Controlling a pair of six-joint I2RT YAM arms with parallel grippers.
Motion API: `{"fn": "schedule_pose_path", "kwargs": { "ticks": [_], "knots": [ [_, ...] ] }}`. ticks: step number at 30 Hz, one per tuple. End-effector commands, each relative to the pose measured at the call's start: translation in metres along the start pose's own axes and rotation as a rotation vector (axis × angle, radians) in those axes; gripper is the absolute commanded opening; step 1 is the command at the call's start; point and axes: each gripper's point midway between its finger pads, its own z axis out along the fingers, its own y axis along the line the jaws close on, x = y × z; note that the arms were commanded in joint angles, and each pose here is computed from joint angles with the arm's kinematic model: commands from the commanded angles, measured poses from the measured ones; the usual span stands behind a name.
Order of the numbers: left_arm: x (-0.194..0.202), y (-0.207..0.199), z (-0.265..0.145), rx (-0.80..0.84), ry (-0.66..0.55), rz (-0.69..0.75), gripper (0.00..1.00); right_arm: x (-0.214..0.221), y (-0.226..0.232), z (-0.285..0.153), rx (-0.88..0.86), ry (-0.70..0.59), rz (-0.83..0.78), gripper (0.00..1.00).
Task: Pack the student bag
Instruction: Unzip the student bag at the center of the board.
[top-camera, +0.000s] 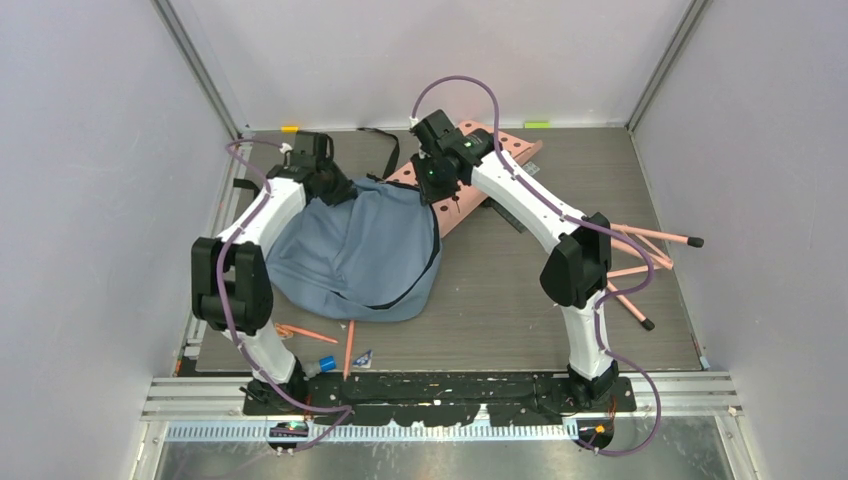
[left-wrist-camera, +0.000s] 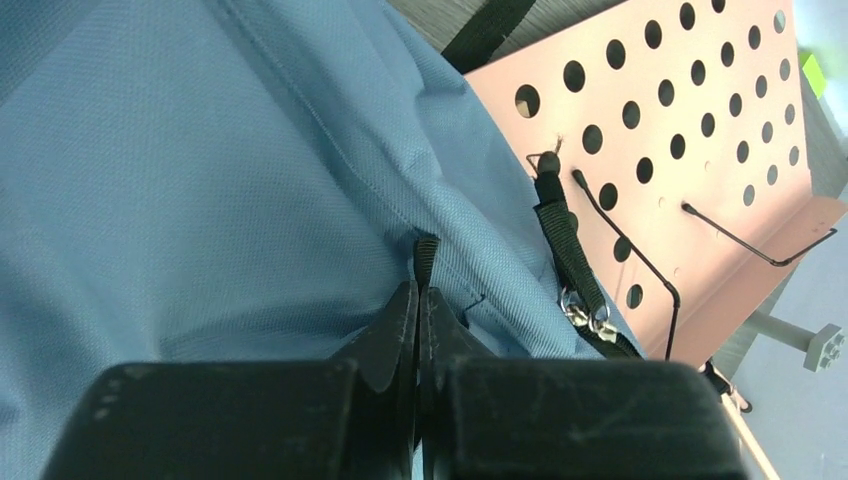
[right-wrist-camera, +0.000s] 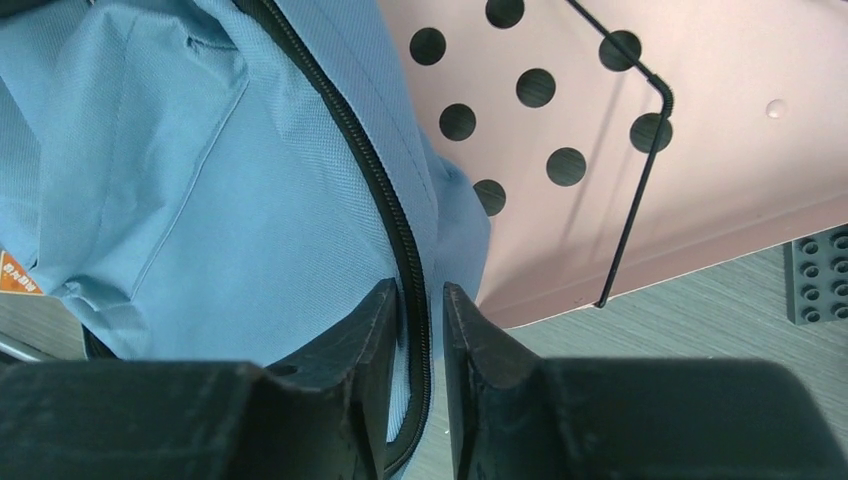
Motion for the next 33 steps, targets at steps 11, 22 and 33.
{"fn": "schedule_pose_path", "kwargs": {
  "ticks": [11,22,33],
  "knots": [
    [-0.007,0.002,-0.053,0.104,-0.17,-0.084,0.0,-0.094,0.044,-0.067,-0.229,-0.355,-0.108,0.61],
    [-0.002,0.006,-0.062,0.108,-0.171,-0.084,0.0,-0.101,0.107,-0.035,-0.545,-0.415,-0.347,0.58],
    [0.009,0.01,-0.061,0.114,-0.138,-0.09,0.0,-0.082,0.119,0.008,-0.601,-0.334,-0.427,0.53]
  ]
}}
